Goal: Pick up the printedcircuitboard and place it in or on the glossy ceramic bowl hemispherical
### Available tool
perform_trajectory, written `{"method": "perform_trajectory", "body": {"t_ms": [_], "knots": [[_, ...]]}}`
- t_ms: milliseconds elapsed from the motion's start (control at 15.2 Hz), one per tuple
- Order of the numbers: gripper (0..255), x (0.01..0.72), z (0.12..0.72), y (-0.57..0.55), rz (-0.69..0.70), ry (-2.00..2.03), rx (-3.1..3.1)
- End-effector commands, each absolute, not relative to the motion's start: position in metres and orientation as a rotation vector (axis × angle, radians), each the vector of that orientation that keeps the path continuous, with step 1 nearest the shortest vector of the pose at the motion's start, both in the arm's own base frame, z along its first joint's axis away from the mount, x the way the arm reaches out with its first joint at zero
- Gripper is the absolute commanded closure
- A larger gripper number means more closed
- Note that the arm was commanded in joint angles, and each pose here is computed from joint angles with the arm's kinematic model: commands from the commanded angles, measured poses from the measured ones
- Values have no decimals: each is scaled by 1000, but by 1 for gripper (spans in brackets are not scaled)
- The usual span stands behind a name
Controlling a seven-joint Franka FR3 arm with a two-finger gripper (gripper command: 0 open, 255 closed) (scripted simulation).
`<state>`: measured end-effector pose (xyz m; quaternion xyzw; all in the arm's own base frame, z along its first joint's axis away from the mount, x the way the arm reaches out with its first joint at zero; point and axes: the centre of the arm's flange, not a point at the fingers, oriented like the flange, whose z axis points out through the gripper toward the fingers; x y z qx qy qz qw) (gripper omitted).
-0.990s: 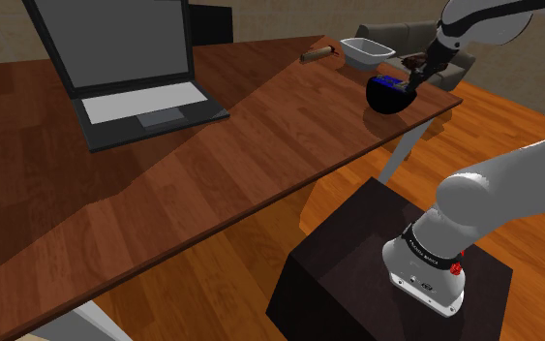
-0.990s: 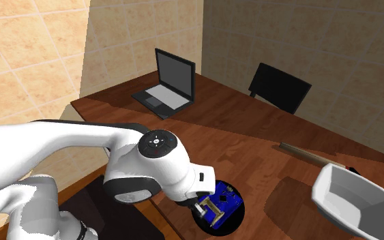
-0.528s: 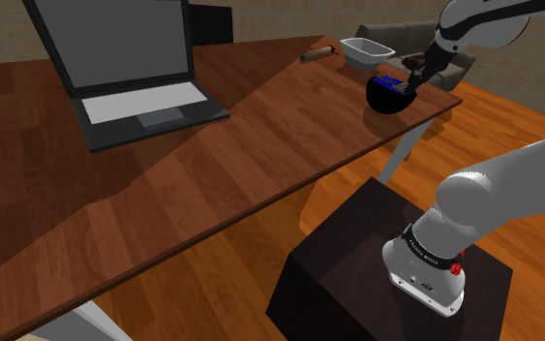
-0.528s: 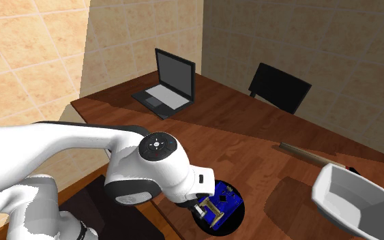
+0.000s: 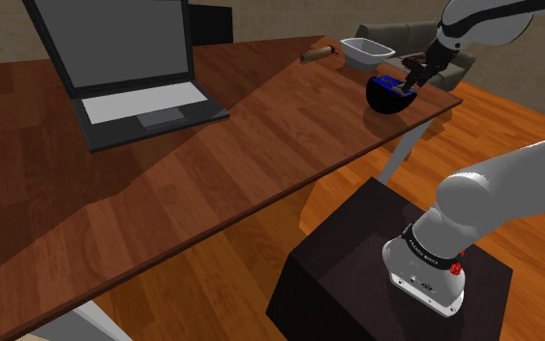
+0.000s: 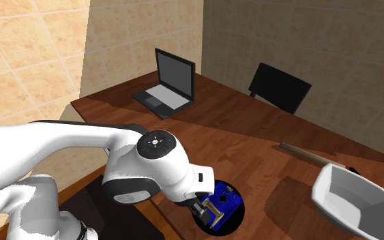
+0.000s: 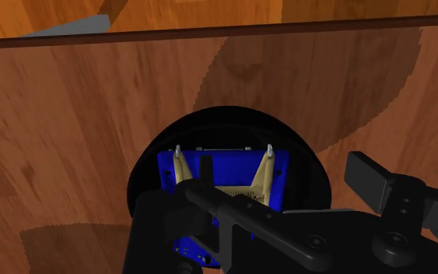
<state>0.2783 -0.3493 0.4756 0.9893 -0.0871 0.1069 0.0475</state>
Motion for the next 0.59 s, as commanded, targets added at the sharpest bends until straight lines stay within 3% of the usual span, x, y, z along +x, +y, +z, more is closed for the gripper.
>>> {"method": "perform_trajectory", "body": {"t_ms": [0,528], "knots": [[0,275,494,-347,325,-266,3018],[0,270,517,-344,325,-266,3018]]}}
